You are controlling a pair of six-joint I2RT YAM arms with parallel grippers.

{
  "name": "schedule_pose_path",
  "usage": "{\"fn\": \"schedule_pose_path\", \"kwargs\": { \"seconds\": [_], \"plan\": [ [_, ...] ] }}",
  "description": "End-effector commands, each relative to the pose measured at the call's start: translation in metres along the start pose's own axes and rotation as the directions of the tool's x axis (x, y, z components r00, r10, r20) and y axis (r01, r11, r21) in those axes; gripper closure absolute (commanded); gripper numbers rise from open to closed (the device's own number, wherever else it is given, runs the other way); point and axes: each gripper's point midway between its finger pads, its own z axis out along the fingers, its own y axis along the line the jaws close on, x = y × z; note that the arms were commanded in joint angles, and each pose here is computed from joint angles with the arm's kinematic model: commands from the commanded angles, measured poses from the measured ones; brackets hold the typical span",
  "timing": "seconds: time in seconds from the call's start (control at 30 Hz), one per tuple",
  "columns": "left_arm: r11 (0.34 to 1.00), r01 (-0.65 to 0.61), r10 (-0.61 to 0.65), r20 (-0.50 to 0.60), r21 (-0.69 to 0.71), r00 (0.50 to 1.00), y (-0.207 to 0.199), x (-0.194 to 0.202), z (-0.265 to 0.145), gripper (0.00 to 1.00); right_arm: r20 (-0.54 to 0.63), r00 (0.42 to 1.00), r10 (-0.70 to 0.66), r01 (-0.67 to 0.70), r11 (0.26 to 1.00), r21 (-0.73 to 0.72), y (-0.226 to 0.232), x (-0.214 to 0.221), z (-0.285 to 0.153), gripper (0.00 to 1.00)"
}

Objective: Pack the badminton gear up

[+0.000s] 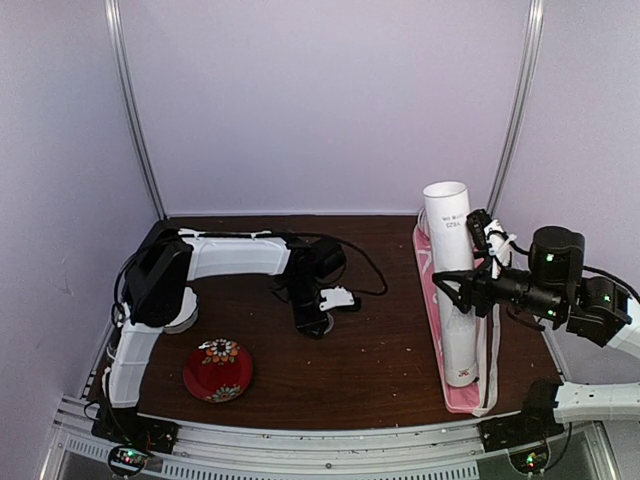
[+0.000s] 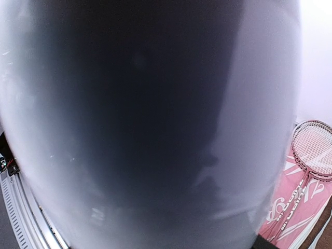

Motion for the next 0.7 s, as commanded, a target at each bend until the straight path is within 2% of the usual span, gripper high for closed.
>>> {"fn": "schedule_pose_path", "kwargs": {
  "seconds": [0.0,0.23,0.4,0.57,0.67],
  "plan": [
    [1.000,-0.020,0.020,-0.051,-0.004,0.998,0.001,0.007,0.007,0.70,0.048,0.999,0.011,-0.011,1.000,-0.012,0.001,-0.011,0.000,0.42],
    [1.000,-0.026,0.025,-0.061,-0.011,0.998,-0.003,0.012,0.001,0.84,0.046,0.999,0.004,-0.004,1.000,-0.011,0.002,-0.013,0.001,0.42],
    [1.000,-0.023,0.023,-0.028,-0.011,0.999,-0.006,0.009,-0.011,1.00,0.039,0.999,-0.001,0.001,1.000,-0.011,0.002,-0.012,0.003,0.42],
    [0.999,-0.013,0.014,0.031,-0.037,0.999,-0.009,0.004,-0.036,1.00,0.035,0.999,-0.008,0.008,1.000,-0.018,0.003,-0.012,0.004,0.42],
    [0.997,0.006,0.006,0.147,-0.080,0.989,-0.008,-0.009,-0.076,1.00,0.019,0.999,-0.028,0.028,0.999,-0.027,0.006,-0.010,0.007,0.42]
  ]
}}
